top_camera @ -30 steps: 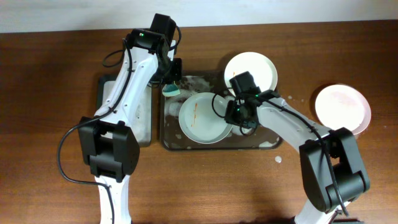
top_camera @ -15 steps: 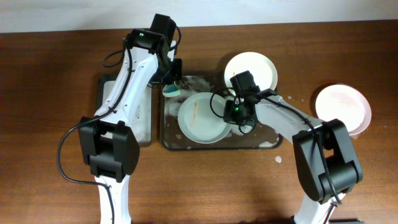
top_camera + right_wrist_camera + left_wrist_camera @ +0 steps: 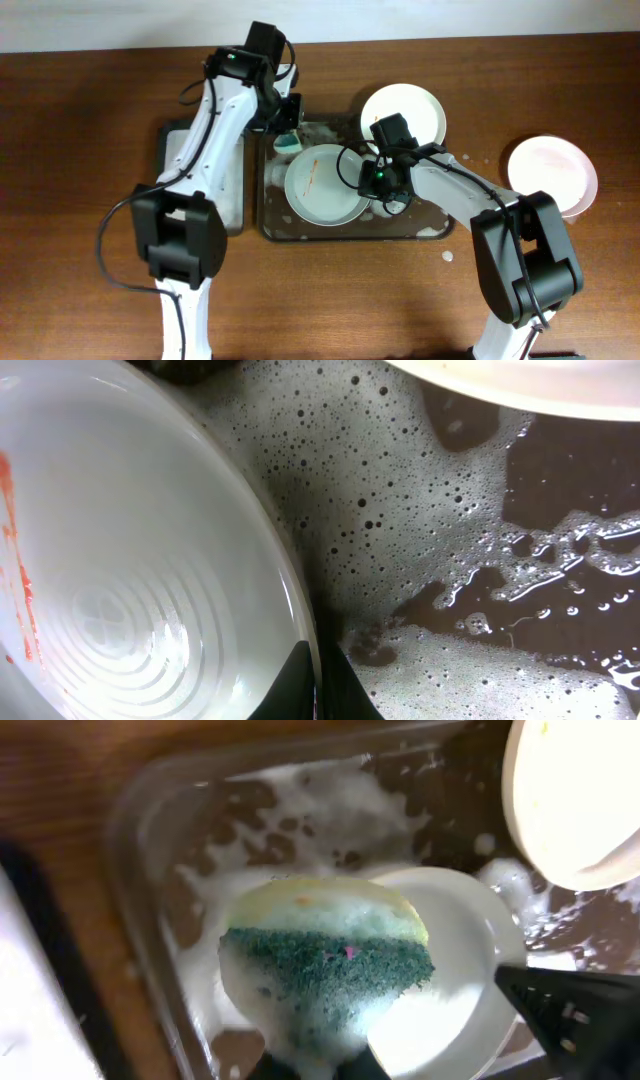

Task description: Clean dirty plates on tray and stack at the side

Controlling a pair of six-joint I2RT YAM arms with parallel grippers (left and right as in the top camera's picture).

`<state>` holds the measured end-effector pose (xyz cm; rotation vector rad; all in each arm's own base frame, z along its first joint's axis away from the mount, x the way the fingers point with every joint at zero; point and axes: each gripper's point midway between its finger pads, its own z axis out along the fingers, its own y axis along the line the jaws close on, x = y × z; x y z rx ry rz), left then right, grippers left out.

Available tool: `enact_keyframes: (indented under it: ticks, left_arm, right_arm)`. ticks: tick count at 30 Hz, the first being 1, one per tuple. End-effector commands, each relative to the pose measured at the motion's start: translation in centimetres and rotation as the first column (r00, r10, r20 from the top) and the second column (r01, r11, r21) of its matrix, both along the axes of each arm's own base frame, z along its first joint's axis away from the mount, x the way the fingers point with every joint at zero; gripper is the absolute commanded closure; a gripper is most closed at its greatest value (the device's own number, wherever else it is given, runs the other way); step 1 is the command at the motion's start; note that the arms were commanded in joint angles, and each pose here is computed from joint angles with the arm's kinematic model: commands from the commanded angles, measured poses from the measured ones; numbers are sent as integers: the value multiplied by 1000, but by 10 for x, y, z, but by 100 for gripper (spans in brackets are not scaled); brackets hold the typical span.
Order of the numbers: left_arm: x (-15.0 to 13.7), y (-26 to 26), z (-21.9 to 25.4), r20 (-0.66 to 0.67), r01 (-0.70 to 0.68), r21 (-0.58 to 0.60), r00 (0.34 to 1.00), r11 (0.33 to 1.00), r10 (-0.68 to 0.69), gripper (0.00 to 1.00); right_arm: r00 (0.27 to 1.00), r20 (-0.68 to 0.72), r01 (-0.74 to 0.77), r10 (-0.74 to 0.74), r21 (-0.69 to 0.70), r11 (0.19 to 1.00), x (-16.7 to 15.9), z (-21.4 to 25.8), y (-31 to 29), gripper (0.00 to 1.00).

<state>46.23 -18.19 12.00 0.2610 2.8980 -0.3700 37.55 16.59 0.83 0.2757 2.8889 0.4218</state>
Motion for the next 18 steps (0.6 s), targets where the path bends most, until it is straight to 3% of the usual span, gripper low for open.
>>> enact_keyframes:
  ticks: [1, 12, 18]
  left_arm:
    - [-7, -23, -49, -67, 151, 7, 986, 988, -151, 99]
    - [-43, -48, -106, -193, 397, 48, 904, 917, -381, 99]
    - [-46, -35, -127, -242, 423, 146, 892, 894, -382, 99]
  right_arm:
    - [1000, 4, -4, 4, -2, 1000, 3, 0, 1, 96]
    - [1000, 7, -4, 4, -1, 1000, 3, 0, 1, 96]
    - [1000, 7, -4, 4, -1, 1000, 3, 0, 1, 96]
